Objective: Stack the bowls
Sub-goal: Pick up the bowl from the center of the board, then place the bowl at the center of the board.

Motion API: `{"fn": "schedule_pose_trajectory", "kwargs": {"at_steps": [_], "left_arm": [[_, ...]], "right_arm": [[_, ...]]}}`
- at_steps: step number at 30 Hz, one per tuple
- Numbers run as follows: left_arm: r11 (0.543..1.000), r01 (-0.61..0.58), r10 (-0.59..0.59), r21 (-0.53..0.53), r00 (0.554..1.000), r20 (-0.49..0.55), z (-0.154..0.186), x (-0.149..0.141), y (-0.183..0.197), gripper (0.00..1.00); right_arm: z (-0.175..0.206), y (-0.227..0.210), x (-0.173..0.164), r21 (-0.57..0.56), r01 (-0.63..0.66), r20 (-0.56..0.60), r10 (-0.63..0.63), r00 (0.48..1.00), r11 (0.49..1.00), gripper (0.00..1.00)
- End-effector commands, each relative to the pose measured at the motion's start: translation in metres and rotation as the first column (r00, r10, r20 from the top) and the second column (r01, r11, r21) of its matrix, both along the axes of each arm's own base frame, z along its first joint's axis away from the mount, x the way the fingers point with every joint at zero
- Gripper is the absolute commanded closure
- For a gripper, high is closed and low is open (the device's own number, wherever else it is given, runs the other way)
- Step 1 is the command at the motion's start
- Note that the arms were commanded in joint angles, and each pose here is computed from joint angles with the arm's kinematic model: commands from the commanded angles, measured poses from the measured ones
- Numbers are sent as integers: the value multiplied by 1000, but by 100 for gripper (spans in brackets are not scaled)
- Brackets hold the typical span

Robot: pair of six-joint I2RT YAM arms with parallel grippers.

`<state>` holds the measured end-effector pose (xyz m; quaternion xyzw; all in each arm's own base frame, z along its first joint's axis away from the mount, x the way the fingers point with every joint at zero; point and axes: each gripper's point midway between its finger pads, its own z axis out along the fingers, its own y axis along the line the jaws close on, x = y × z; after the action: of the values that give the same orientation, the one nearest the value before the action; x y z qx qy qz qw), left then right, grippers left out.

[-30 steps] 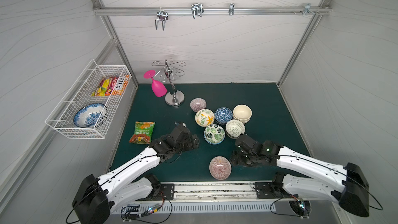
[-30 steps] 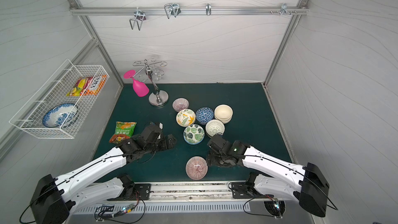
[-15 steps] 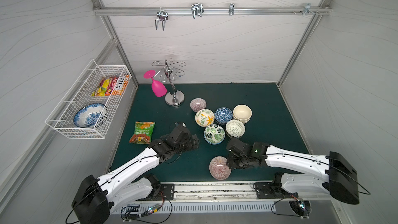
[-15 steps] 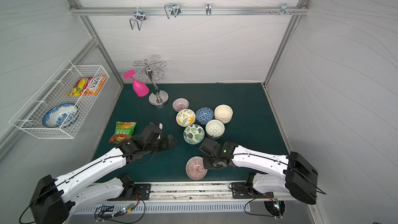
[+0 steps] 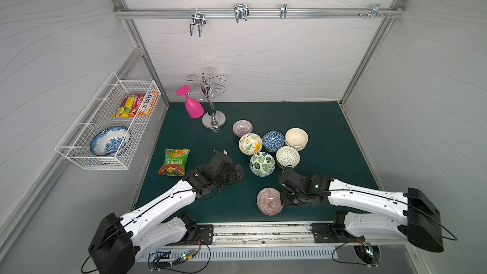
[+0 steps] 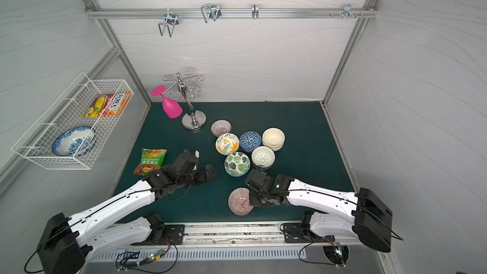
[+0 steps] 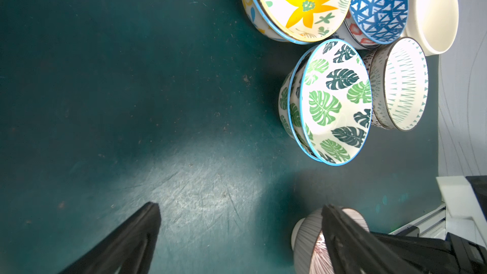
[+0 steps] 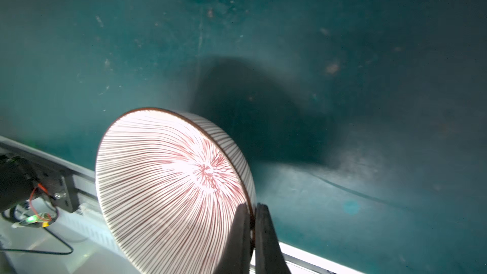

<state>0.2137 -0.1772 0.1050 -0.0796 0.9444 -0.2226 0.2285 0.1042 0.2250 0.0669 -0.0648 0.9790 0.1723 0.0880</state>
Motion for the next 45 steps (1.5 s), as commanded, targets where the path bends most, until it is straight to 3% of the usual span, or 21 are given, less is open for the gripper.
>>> {"fn": "schedule_pose_trajectory", "kwargs": {"at_steps": [1, 12, 38, 40, 45], "left_arm": [[1000, 3, -2, -27, 999, 37, 10, 8, -7, 0], [1000, 19, -18, -25, 999, 39, 10, 10, -11, 0], [999, 18, -17, -30, 999, 48, 10, 12, -11, 0], [999, 18, -17, -30, 999, 48, 10, 12, -11, 0], [999, 12, -11, -35, 999, 52, 12, 10, -9, 0]], "right_arm": [[11, -21, 8, -50, 35, 68, -32, 997, 998, 100], [18, -53, 38, 49, 210, 93, -214, 972, 977, 100], [2, -46, 68, -4, 203, 123, -201, 972, 979, 100], [1, -44, 67, 0, 197, 121, -195, 973, 980, 93], [4, -46, 63, -1, 189, 109, -187, 976, 982, 60]]}}
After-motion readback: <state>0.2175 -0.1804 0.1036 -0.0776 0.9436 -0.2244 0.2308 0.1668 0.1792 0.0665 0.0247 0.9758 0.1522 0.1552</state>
